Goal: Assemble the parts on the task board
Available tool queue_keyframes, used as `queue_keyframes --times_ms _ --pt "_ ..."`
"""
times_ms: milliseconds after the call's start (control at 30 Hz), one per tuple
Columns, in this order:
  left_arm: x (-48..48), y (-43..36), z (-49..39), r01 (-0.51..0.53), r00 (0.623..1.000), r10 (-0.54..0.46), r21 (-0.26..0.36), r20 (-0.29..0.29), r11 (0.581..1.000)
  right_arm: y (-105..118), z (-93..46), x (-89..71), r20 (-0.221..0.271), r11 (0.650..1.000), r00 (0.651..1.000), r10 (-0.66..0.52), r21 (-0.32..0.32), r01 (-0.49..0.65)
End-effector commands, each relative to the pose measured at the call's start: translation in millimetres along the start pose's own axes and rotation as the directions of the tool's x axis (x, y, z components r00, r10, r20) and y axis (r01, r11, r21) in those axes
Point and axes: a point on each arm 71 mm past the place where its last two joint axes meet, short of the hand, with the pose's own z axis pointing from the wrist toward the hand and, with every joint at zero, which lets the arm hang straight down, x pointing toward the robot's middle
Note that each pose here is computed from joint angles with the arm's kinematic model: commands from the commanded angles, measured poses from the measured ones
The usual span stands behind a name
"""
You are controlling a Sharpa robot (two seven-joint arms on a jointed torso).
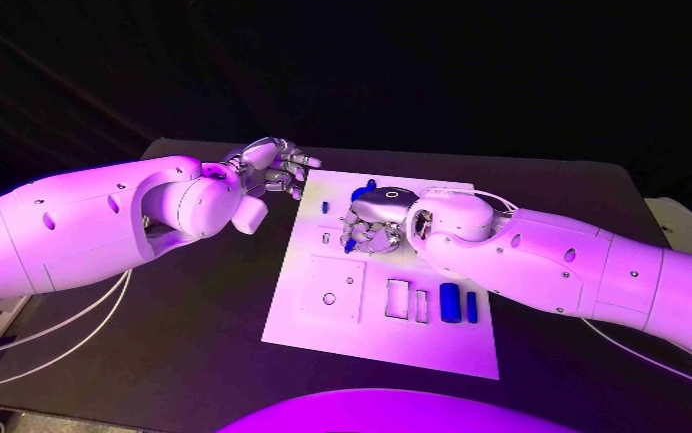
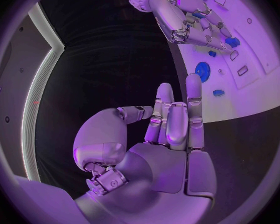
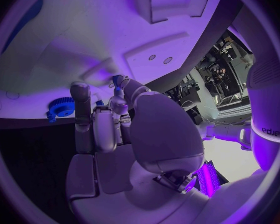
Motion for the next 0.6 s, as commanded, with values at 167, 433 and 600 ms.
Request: queue_keyframes --times_ms 167,433,600 --pt "2.2 -0.9 0.5 0.003 1.000 -0.003 0.000 -0.012 1.000 0.3 0.8 2.6 -0.021 1.000 1.000 -0.016 -0.006 0.016" --pt "2.0 -0.7 0.5 0.003 1.000 -0.003 -0.003 -0.012 1.000 -1.3 0.9 3.9 -0.026 1.000 1.000 -0.016 -0.002 0.016" --pt "2.2 -0.5 0.4 0.003 1.000 -0.003 -0.005 -0.012 1.000 -1.2 1.4 5.4 -0.032 1.000 0.999 -0.014 0.000 0.014"
